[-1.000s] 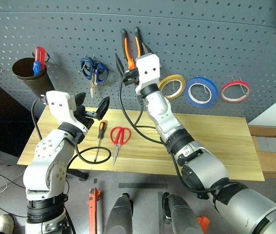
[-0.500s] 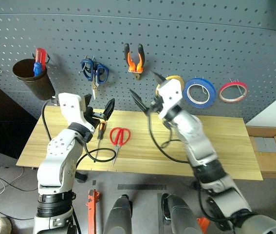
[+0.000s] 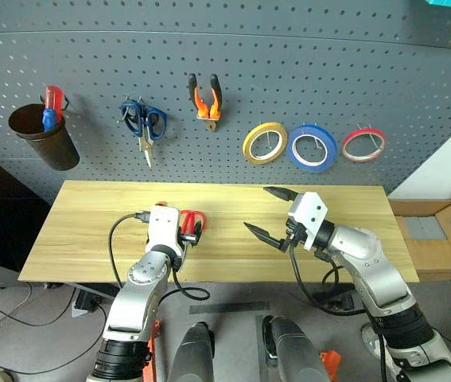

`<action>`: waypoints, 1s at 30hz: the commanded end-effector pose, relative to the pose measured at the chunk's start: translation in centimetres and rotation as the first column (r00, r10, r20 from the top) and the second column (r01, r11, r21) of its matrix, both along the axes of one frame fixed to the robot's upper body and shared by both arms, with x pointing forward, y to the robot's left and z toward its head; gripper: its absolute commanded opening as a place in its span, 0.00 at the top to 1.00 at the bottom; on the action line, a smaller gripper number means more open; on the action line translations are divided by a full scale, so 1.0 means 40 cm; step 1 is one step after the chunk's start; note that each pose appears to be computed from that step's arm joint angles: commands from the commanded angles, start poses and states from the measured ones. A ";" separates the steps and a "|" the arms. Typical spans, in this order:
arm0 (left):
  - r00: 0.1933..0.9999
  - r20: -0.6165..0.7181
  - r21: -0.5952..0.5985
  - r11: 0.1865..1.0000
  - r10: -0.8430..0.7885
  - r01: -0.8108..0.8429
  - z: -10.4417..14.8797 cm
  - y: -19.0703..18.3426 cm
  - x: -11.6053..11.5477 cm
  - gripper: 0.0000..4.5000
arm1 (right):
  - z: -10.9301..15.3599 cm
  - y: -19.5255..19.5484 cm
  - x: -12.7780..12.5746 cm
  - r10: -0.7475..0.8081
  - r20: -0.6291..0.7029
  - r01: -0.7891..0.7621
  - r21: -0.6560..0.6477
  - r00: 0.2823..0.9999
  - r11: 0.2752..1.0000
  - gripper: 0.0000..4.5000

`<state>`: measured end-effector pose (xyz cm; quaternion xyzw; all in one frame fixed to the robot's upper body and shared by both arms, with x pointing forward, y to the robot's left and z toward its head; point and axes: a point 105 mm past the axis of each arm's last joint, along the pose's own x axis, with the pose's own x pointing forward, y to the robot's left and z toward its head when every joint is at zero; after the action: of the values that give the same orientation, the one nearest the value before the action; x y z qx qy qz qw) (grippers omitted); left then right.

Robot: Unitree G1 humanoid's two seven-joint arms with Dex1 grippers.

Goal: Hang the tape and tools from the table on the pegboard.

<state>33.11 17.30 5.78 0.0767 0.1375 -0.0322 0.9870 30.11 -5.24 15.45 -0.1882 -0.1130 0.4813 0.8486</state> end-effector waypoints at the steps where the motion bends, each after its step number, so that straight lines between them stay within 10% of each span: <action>1: 0.999 -0.041 0.021 1.000 0.016 -0.015 -0.026 -0.007 0.000 0.00 | 0.020 0.042 -0.054 0.161 0.002 -0.161 -0.010 0.987 0.987 0.01; 23: 0.966 -0.259 0.165 0.985 -0.001 0.045 -0.174 0.021 -0.029 0.00 | -0.090 0.004 -0.035 0.206 -0.111 -0.219 -0.128 0.972 0.967 0.01; 30: 0.967 -0.256 0.168 0.985 0.005 0.039 -0.174 0.021 -0.028 0.43 | -0.086 -0.006 -0.023 0.194 -0.101 -0.207 -0.132 0.976 0.969 0.00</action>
<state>32.42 17.75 -0.69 0.1508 0.2554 -0.0451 0.9539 29.19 -5.61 10.81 -0.2126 -0.0334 0.5796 0.7859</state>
